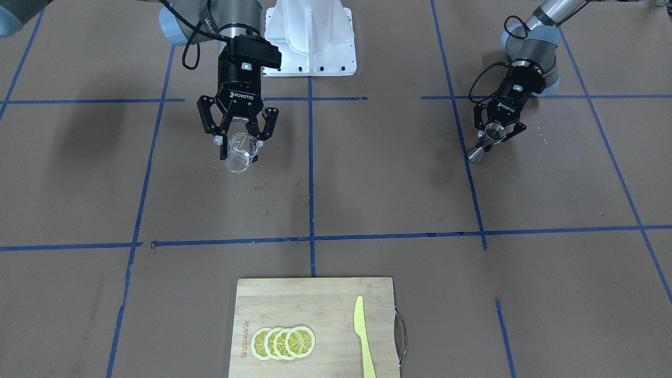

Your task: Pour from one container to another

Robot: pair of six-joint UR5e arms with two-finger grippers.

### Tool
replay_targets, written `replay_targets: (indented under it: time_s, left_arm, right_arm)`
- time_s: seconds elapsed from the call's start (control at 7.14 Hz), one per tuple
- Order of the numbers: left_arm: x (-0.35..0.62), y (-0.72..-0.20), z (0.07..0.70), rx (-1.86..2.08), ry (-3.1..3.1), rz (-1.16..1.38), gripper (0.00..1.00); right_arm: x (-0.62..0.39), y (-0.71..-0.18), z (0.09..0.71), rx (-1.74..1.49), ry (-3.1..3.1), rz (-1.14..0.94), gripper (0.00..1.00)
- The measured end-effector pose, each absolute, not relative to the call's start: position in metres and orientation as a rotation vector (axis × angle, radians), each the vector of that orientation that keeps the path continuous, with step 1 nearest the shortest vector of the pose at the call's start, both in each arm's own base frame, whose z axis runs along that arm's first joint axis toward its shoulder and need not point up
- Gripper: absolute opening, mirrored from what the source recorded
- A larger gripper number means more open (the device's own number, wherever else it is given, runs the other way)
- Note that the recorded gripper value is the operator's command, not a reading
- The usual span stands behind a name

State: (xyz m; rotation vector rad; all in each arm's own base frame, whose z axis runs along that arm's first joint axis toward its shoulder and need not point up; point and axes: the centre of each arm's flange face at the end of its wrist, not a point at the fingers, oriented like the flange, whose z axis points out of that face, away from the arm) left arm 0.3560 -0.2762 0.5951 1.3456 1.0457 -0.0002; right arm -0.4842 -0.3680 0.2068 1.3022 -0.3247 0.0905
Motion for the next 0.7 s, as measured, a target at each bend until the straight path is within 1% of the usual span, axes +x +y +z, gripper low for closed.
replay_targets:
  time_s: [0.14,0.42,0.7]
  left_arm:
    - [0.3562,-0.2759,0.5951,1.345,1.046,0.0,0.24]
    - [0.3567,-0.2751,0.5951,1.345,1.046,0.001,0.3]
    - [0.3573,-0.2746,0.5961,1.343,1.045,0.003,0.4]
  right_arm:
    - [-0.4842,-0.368,0.2068,1.302,-0.325,0.09,0.0]
    - [-0.4838,-0.3679,0.2063,1.303,-0.326,0.091,0.0]
    - [-0.4836,-0.3679,0.2061,1.303,-0.326,0.092,0.0]
